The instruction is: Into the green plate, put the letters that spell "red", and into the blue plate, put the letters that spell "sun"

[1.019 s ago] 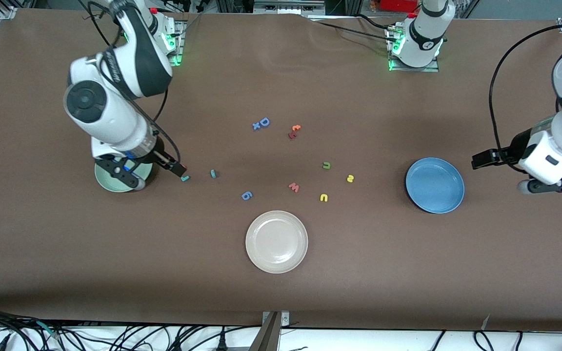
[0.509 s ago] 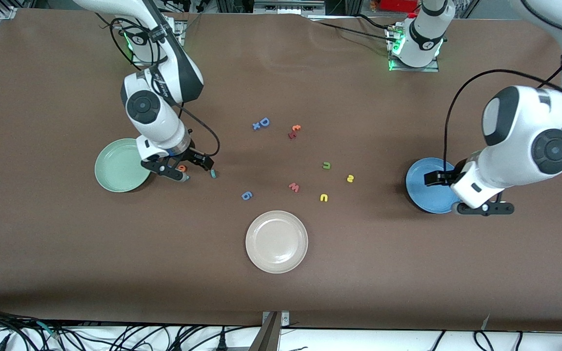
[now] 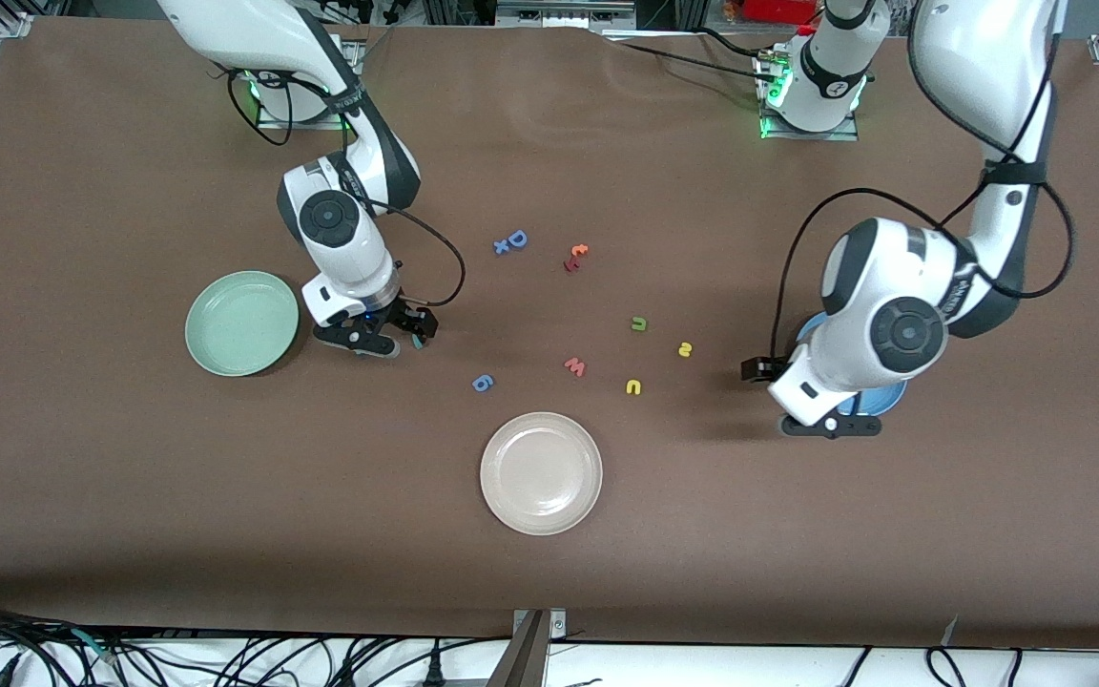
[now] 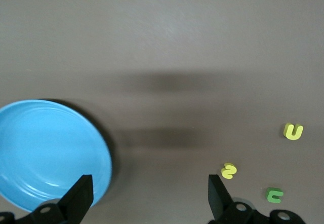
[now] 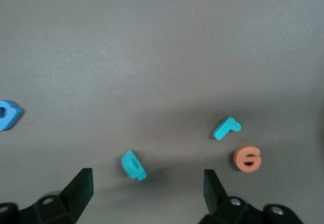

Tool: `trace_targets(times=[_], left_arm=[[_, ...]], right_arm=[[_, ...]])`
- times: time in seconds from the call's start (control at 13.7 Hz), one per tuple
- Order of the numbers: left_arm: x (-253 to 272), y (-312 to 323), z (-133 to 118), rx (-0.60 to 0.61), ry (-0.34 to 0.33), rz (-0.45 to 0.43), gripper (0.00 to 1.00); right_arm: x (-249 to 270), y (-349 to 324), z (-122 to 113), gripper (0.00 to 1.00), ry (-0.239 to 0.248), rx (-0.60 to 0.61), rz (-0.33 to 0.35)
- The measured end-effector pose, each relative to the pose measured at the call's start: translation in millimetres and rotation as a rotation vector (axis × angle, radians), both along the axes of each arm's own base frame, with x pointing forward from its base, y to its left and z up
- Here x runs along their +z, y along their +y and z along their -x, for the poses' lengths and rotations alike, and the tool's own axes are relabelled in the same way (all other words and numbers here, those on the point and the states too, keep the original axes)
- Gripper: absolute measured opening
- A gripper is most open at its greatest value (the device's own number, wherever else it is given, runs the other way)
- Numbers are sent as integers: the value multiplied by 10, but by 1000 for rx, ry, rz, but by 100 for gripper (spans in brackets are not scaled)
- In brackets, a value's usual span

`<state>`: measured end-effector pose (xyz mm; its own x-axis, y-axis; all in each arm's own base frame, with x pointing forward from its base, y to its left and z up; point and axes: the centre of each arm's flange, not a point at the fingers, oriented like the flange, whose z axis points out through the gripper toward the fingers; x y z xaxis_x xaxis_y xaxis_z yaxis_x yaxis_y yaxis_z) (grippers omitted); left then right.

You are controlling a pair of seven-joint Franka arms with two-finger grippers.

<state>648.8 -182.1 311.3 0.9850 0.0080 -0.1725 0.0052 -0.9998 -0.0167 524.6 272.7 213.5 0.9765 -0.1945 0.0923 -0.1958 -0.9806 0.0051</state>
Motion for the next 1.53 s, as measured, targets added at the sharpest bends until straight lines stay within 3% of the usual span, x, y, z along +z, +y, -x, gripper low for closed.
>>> trace_targets(times=[0.36,0.8,0.87,1.02,1.09,1.16,1.46,1.53], left_arm=[[-300,-397,106,-32,28,29,95],[-758,-781,367,-55,-24,94,95],[-880,-800,449,-57,-34,100,95],[-1064,-812,609,-63,-34,102,95],[-1104,-823,676,-68,-28,101,95],[-1121,-832,730,-72,-24,101,95],[-1161,-824,875,-70,-47,105,95],[-1184,-841,909,-67,-51,105,95]], right_arm=[[-211,63,33,95,-21,51,12],[-215,156,80,91,-28,89,17],[-222,158,82,85,-30,99,22],[-236,164,82,83,-38,115,27],[-246,165,83,72,-39,117,27],[-263,164,85,67,-38,118,28],[-287,164,87,63,-39,119,27],[-285,165,86,56,-41,119,26]])
